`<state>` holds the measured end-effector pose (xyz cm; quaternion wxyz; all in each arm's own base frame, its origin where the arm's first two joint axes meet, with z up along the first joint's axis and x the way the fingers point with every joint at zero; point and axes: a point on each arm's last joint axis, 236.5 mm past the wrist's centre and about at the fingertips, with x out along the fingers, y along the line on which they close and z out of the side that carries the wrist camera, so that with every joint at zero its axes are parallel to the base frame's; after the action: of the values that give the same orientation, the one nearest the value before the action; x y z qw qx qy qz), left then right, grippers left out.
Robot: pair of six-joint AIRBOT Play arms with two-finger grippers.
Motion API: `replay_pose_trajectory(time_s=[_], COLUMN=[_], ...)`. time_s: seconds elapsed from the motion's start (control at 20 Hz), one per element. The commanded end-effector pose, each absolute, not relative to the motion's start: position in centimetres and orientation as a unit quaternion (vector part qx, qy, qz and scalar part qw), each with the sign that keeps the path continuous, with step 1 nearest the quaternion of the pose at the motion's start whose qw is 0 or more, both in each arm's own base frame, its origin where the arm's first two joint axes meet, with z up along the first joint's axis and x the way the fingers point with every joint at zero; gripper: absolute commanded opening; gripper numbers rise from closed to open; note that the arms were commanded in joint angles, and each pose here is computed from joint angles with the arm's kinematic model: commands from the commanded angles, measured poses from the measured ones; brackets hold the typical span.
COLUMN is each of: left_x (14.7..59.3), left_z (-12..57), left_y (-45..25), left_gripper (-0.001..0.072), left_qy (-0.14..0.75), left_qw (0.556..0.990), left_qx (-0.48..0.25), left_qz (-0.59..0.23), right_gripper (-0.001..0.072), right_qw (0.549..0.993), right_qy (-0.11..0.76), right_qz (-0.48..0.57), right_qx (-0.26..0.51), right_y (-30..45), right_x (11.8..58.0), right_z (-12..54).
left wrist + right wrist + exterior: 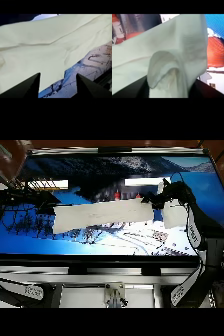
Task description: Fold the shirts.
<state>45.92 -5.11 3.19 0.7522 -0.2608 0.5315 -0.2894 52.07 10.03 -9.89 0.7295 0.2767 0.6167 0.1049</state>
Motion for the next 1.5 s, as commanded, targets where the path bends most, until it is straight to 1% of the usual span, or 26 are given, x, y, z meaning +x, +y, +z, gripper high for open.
replay_pose_trajectory(time_s=[0.0,0.05,0.15,0.2,0.25,0.3,0.45,0.5,0.55,0.7,0.85,0.95,1.0,1.1,1.2,1.3,1.45], left_x=[45.6,45.4,45.1,45.0,45.0,45.2,45.0,44.4,43.9,41.6,37.7,36.0,35.5,35.2,35.5,36.3,39.0], left_z=[4.6,4.9,5.8,6.2,6.6,6.6,6.2,5.8,5.2,3.3,1.4,0.1,-0.4,-0.8,-0.6,0.0,2.3], left_y=[-6.0,-6.5,-8.1,-9.4,-11.0,-12.9,-20.0,-22.9,-25.4,-31.8,-36.5,-38.5,-39.5,-41.8,-43.1,-42.1,-35.8], left_gripper=[0.0522,0.05,0.0357,0.0232,0.0145,0.0103,0.0082,0.005,0.0037,0.0037,0.0038,0.0037,0.0038,0.0037,0.0037,0.0036,0.0035], left_qy=[0.522,0.523,0.519,0.515,0.512,0.512,0.51,0.512,0.514,0.532,0.564,0.584,0.588,0.578,0.561,0.553,0.538], left_qw=[0.757,0.753,0.743,0.738,0.734,0.733,0.732,0.727,0.726,0.708,0.672,0.655,0.654,0.666,0.68,0.688,0.725], left_qx=[-0.247,-0.249,-0.258,-0.261,-0.261,-0.259,-0.231,-0.221,-0.217,-0.208,-0.188,-0.187,-0.188,-0.195,-0.2,-0.196,-0.145], left_qz=[-0.305,-0.312,-0.335,-0.349,-0.362,-0.366,-0.389,-0.4,-0.403,-0.416,-0.441,-0.441,-0.438,-0.43,-0.429,-0.428,-0.404], right_gripper=[0.0227,0.0081,0.008,0.0079,0.0079,0.0079,0.0079,0.0079,0.0079,0.0079,0.0079,0.0079,0.0079,0.0079,0.0079,0.008,0.008], right_qw=[0.714,0.714,0.719,0.725,0.734,0.743,0.762,0.765,0.766,0.774,0.785,0.793,0.796,0.8,0.8,0.8,0.803], right_qy=[0.624,0.625,0.619,0.612,0.602,0.589,0.568,0.569,0.571,0.563,0.543,0.531,0.525,0.517,0.519,0.522,0.52], right_qz=[0.136,0.14,0.165,0.177,0.187,0.197,0.209,0.21,0.21,0.217,0.226,0.225,0.224,0.224,0.223,0.218,0.212], right_qx=[0.286,0.283,0.271,0.261,0.255,0.248,0.229,0.218,0.208,0.191,0.196,0.195,0.201,0.207,0.202,0.199,0.2], right_y=[12.8,13.1,13.5,13.6,13.7,13.8,14.3,14.6,15.0,16.8,18.0,18.1,18.0,17.9,17.7,17.5,17.4], right_x=[51.5,51.2,50.7,50.5,50.2,49.8,47.3,45.9,44.6,41.2,38.7,37.3,36.7,35.9,35.2,35.1,36.1], right_z=[-9.8,-9.3,-6.9,-5.1,-2.7,-0.1,6.8,8.6,10.1,14.3,18.0,19.9,20.7,21.9,22.2,22.1,21.5])
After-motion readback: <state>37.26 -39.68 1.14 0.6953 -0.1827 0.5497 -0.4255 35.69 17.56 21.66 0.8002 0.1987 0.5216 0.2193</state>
